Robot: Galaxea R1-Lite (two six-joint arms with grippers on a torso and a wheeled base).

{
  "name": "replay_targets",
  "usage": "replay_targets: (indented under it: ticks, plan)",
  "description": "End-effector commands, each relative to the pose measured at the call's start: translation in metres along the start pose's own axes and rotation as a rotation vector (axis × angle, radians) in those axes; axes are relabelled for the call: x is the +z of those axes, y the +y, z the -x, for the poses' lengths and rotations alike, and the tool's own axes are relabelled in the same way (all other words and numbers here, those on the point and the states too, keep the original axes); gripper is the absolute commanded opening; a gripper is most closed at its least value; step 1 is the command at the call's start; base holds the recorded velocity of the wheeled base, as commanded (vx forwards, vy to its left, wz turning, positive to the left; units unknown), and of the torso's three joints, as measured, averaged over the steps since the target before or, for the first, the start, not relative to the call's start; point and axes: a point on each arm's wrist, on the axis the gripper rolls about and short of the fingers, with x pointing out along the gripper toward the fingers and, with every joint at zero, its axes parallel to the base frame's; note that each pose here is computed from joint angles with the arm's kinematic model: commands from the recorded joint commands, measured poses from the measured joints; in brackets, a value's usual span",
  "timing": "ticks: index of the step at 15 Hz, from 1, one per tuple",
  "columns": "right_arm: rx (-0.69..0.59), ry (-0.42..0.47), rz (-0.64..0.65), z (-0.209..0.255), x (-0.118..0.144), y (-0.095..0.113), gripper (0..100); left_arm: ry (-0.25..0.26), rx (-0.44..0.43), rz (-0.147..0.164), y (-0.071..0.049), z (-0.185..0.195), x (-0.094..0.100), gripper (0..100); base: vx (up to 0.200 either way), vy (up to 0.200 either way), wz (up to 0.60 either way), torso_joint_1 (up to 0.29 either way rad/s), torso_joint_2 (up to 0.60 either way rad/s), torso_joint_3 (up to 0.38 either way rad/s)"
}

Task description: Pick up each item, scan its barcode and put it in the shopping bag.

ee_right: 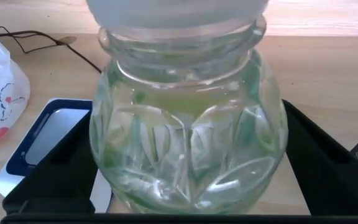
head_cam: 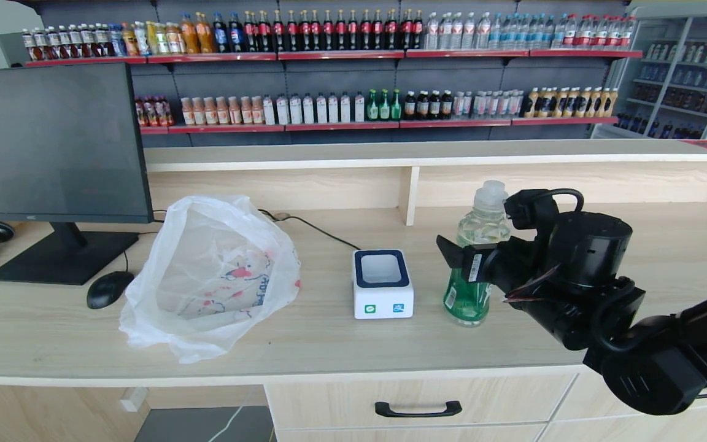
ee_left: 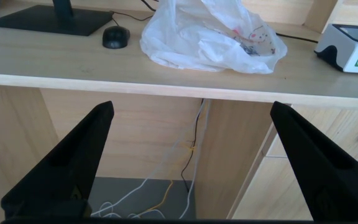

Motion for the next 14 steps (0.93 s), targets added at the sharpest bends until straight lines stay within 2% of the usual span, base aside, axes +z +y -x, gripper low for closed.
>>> replay_targets:
  ticks: [1,7,14]
  plan:
    - [-0.001,-0.004,0.002,0.002,0.001,-0.001,0,0.000,0.001,0.000,0.000,0.000,0.000,100,0.000,0.000,0.00,0.000,0.00,0.000]
    - [0.001,-0.005,-0.001,0.000,0.001,0.000,0,0.000,-0.001,0.000,0.000,0.000,0.000,100,0.000,0.000,0.00,0.000,0.00,0.000]
    - [0.008,-0.047,-0.016,0.008,0.015,0.000,0,0.000,-0.001,0.000,0.000,0.000,0.000,100,0.000,0.000,0.00,0.000,0.00,0.000]
